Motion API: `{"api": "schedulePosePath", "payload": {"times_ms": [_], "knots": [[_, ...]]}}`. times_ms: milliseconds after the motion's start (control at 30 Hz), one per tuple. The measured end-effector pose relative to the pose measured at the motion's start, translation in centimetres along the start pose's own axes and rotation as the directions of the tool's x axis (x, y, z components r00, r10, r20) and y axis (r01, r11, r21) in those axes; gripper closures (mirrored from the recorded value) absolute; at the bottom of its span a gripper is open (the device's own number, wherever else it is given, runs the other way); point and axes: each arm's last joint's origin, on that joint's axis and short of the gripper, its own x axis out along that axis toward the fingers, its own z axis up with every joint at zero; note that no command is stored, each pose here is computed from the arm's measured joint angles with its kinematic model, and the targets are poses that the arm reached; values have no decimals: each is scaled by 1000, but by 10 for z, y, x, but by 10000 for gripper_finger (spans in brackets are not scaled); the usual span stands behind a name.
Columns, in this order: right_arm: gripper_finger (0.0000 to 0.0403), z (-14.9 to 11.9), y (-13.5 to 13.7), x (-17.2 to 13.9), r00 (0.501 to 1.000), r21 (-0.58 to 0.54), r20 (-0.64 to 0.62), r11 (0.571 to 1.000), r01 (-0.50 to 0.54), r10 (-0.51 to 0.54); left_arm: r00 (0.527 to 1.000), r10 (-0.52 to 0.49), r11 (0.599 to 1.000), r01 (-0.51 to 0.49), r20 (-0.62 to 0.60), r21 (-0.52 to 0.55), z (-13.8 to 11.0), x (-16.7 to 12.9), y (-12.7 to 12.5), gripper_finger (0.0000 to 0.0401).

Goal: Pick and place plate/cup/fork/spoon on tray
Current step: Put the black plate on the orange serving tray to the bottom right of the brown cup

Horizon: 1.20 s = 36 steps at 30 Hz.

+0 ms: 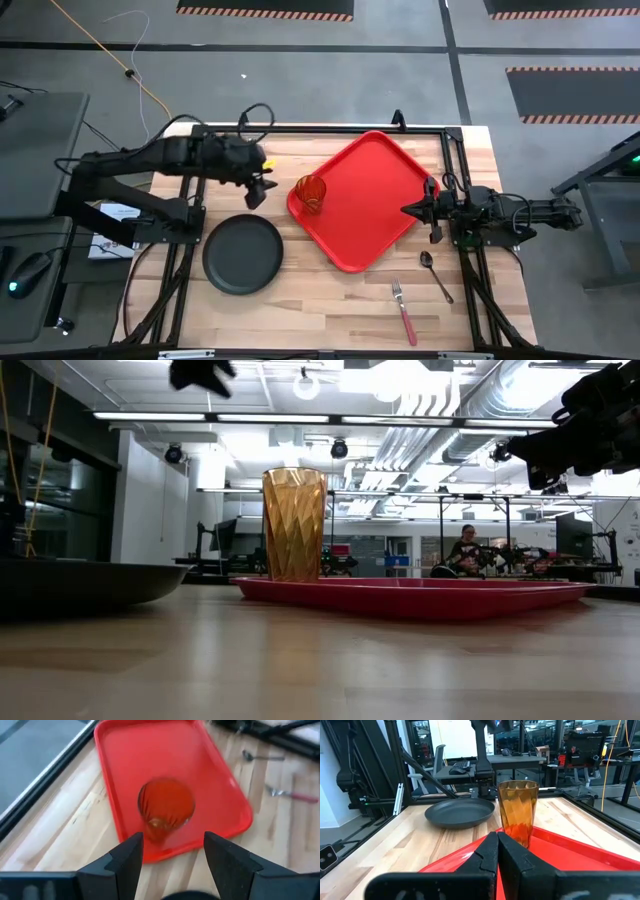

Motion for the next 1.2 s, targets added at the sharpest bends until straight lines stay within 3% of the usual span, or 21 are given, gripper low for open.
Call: {"api": "schedulePosePath", "payload": {"times_ms": [233, 433, 600, 867, 1200], "knots": [[402, 0, 0, 0, 1000, 0, 0, 1000, 0, 0, 982, -52, 990, 75, -181, 122, -62, 23, 10, 201], [402, 0, 0, 0, 1000, 0, 0, 1000, 0, 0, 926, -13, 971, 102, -378, 218, -95, 52, 20, 201], [402, 0, 0, 0, 1000, 0, 0, 1000, 0, 0, 843, 14, 958, 143, -538, 249, -106, 89, 24, 201], [402, 0, 0, 0, 1000, 0, 0, 1000, 0, 0, 732, 18, 863, 333, -681, 380, -117, 131, 23, 201], [402, 0, 0, 0, 1000, 0, 0, 1000, 0, 0, 622, 55, 840, 394, -781, 373, -134, 167, 25, 201]]}}
